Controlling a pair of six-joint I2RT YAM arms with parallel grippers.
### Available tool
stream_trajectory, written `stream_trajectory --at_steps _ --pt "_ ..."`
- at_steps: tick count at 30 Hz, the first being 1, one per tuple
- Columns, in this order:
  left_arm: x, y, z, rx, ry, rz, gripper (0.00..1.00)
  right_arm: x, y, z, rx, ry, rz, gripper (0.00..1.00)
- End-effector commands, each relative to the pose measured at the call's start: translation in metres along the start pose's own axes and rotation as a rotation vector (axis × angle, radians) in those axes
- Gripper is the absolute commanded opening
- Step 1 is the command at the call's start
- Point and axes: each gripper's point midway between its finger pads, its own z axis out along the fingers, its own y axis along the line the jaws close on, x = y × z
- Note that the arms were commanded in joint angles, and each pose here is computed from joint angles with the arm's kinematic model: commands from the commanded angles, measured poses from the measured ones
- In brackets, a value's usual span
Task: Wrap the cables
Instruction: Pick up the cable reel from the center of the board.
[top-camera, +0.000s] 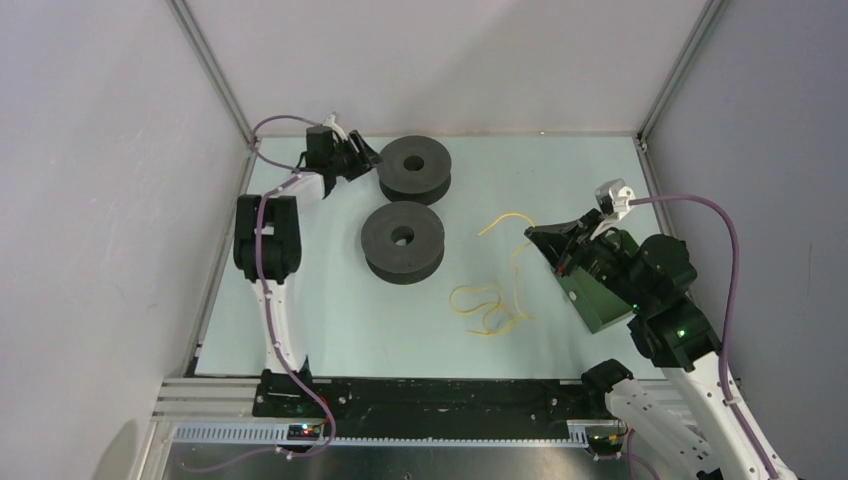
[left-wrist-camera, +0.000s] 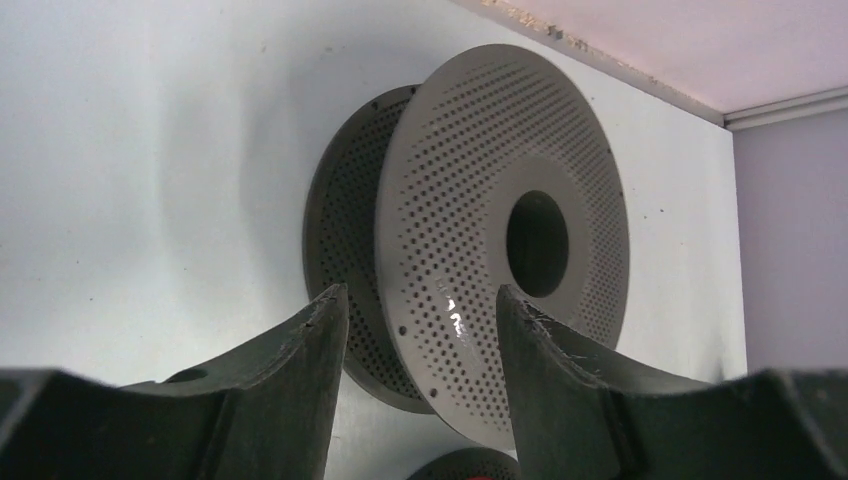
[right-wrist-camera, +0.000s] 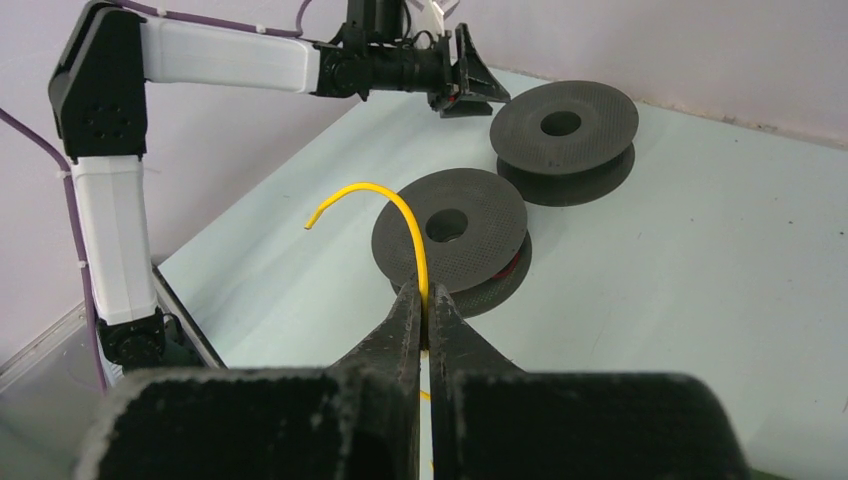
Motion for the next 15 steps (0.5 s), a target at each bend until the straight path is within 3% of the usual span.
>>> stream_trajectory --at_steps 1,10,15 --pt "-0.021 -0.007 0.008 0.049 -0.06 -0.038 0.61 -0.022 0.006 -0.003 -0.009 -0.057 -0.012 0.0" --pt "-0.013 -0.022 0.028 0.254 -0.061 -0.171 0.57 -0.018 0.004 0.004 -0.009 -0.04 -0.001 0.0" --pt "-0.017 -0.033 0.028 0.333 -0.071 -0.202 0.46 -0.018 0.003 0.004 -0.001 -0.041 0.0 0.0"
